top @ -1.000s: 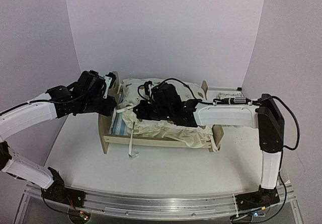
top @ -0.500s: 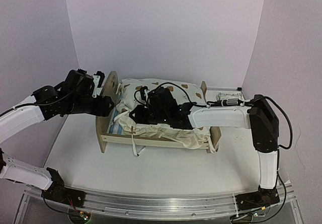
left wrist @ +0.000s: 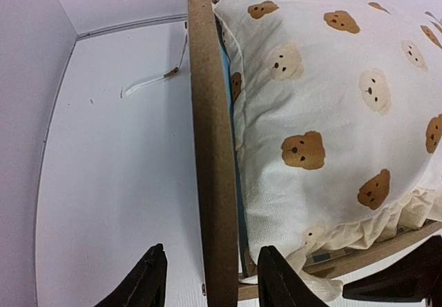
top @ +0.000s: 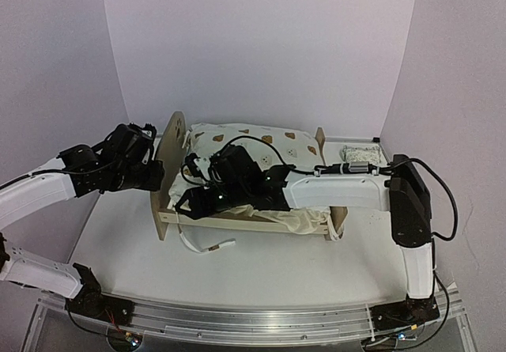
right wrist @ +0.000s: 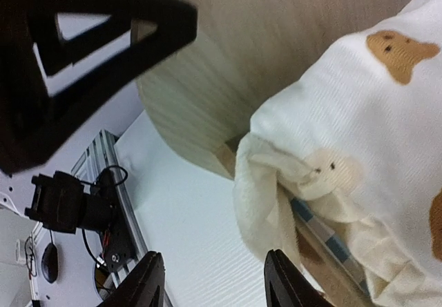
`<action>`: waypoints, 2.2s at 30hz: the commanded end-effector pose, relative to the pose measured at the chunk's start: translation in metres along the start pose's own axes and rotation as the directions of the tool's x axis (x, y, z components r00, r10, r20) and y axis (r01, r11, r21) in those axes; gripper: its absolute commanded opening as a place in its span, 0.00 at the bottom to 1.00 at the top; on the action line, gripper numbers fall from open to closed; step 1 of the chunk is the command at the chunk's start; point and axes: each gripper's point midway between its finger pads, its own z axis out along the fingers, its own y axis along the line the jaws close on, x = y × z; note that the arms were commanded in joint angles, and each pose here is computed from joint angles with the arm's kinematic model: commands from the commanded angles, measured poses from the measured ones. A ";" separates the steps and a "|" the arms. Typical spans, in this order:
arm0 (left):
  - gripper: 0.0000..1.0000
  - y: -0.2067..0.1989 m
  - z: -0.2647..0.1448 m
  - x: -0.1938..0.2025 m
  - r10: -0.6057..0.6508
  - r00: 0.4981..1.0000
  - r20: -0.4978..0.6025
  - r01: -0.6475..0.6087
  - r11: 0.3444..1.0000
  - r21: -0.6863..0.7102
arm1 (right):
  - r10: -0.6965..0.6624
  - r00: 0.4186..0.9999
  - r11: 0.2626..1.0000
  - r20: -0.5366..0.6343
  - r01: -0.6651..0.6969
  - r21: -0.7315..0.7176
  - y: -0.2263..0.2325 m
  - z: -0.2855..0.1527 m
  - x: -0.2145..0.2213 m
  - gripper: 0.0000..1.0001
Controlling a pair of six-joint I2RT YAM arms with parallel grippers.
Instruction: Set up the pet bed
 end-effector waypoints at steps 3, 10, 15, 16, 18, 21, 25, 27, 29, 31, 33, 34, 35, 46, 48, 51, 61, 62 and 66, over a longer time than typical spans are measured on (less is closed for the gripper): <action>0.42 0.005 0.009 0.002 -0.005 1.000 0.015 0.006 0.999 -0.042 | -0.121 0.992 0.991 -0.026 0.120 -0.060 0.040 -0.038 0.011 0.49; 0.27 -0.001 0.023 0.012 0.005 1.000 -0.004 -0.005 0.999 -0.032 | -0.249 0.964 0.962 -0.097 0.235 -0.136 0.079 -0.022 0.076 0.45; 0.04 -0.007 0.026 0.010 0.005 1.000 -0.002 -0.005 1.000 -0.012 | -0.299 0.954 0.942 -0.025 0.291 -0.165 0.089 0.004 0.097 0.43; 0.00 -0.009 0.025 0.007 0.004 1.000 0.002 -0.004 1.000 -0.003 | -0.313 0.950 0.937 0.013 0.310 -0.159 0.089 0.008 0.097 0.43; 0.00 -0.012 0.023 0.001 0.004 1.000 0.007 -0.004 1.000 0.008 | -0.331 0.940 0.928 0.075 0.339 -0.153 0.084 0.015 0.099 0.43; 0.00 -0.017 0.022 -0.006 0.005 1.000 0.007 -0.005 1.000 0.020 | -0.354 0.922 0.919 0.158 0.374 -0.125 0.071 0.027 0.103 0.42; 0.00 -0.024 0.016 -0.017 -0.009 1.000 0.009 0.009 0.999 0.050 | -0.391 0.883 0.903 0.258 0.423 -0.079 0.059 0.042 0.102 0.42; 0.00 -0.025 0.010 -0.026 -0.022 1.000 0.022 0.021 0.998 0.059 | -0.430 0.854 0.883 0.293 0.465 -0.060 0.053 0.051 0.106 0.42; 0.00 -0.025 0.006 -0.031 -0.026 0.999 0.030 0.024 0.998 0.064 | -0.460 0.819 0.861 0.344 0.505 -0.051 0.051 0.056 0.108 0.41; 0.00 -0.026 0.003 -0.035 -0.025 0.999 0.031 0.023 0.997 0.067 | -0.484 0.787 0.843 0.382 0.536 -0.035 0.048 0.060 0.110 0.42; 0.00 -0.026 0.001 -0.038 -0.024 0.999 0.035 0.022 0.997 0.071 | -0.508 0.758 0.830 0.410 0.557 -0.002 0.044 0.069 0.109 0.44; 0.00 -0.026 0.000 -0.038 -0.025 0.999 0.036 0.022 0.997 0.074 | -0.527 0.740 0.820 0.417 0.573 0.019 0.041 0.074 0.109 0.44; 0.00 -0.027 -0.001 -0.039 -0.025 0.999 0.036 0.022 0.997 0.078 | -0.545 0.723 0.808 0.423 0.588 0.038 0.039 0.080 0.108 0.45; 0.00 -0.028 -0.010 -0.042 -0.015 0.999 0.044 0.010 0.994 0.108 | -0.621 0.641 0.782 0.450 0.544 0.304 -0.024 0.111 0.074 0.45; 0.00 -0.029 -0.011 -0.042 -0.013 0.999 0.044 0.008 0.994 0.111 | -0.633 0.631 0.774 0.449 0.542 0.329 -0.032 0.113 0.068 0.45; 0.00 -0.029 -0.012 -0.044 -0.015 0.999 0.047 0.010 0.993 0.115 | -0.655 0.610 0.755 0.446 0.547 0.362 -0.042 0.115 0.059 0.46; 0.00 -0.033 -0.019 -0.052 -0.021 0.998 0.054 0.013 0.990 0.138 | -0.756 0.495 0.655 0.429 0.555 0.513 -0.057 0.125 0.036 0.47; 0.00 -0.033 -0.020 -0.053 -0.020 0.998 0.055 0.012 0.990 0.141 | -0.762 0.485 0.647 0.429 0.546 0.531 -0.058 0.125 0.034 0.47; 0.00 -0.034 -0.021 -0.055 -0.021 0.998 0.055 0.012 0.989 0.145 | -0.790 0.439 0.610 0.427 0.492 0.622 -0.065 0.120 0.022 0.47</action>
